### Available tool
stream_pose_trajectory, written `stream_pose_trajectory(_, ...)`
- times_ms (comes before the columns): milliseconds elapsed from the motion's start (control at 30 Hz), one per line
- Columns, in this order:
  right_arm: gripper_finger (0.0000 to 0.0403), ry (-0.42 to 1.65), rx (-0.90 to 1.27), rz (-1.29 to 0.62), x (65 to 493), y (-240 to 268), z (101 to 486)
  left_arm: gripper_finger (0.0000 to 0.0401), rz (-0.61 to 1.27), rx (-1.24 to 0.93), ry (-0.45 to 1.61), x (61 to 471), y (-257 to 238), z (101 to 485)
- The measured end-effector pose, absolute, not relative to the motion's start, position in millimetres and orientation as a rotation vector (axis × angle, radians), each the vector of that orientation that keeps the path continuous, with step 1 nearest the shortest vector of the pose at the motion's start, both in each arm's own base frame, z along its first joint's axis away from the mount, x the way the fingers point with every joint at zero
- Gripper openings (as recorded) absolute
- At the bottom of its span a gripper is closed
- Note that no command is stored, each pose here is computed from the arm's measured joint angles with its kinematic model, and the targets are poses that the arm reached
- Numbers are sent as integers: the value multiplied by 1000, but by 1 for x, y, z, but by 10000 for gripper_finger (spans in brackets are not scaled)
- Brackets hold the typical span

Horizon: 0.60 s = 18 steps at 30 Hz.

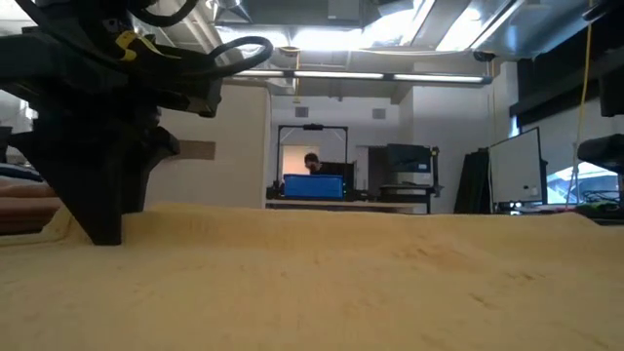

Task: Fold towel
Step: Fold the yellow towel

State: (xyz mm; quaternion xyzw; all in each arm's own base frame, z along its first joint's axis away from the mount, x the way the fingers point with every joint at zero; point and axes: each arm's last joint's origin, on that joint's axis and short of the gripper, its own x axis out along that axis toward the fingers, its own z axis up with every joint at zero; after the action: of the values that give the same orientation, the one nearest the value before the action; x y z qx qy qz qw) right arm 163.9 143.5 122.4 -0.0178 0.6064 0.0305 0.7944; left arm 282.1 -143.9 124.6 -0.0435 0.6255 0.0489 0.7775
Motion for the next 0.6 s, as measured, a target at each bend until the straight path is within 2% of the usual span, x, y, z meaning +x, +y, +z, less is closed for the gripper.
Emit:
stream_pose_trajectory(200, 76, 1313, -30, 68, 164, 143, 122, 50, 110, -103, 1362, 282, -142, 125)
stream_pose_trajectory(367, 20, 1326, -5, 62, 163, 143, 122, 11, 112, -103, 1367, 282, -142, 125)
stream_pose_trajectory(600, 14, 1326, -14, 24, 164, 144, 125, 6, 124, -121, 1361, 280, -142, 128)
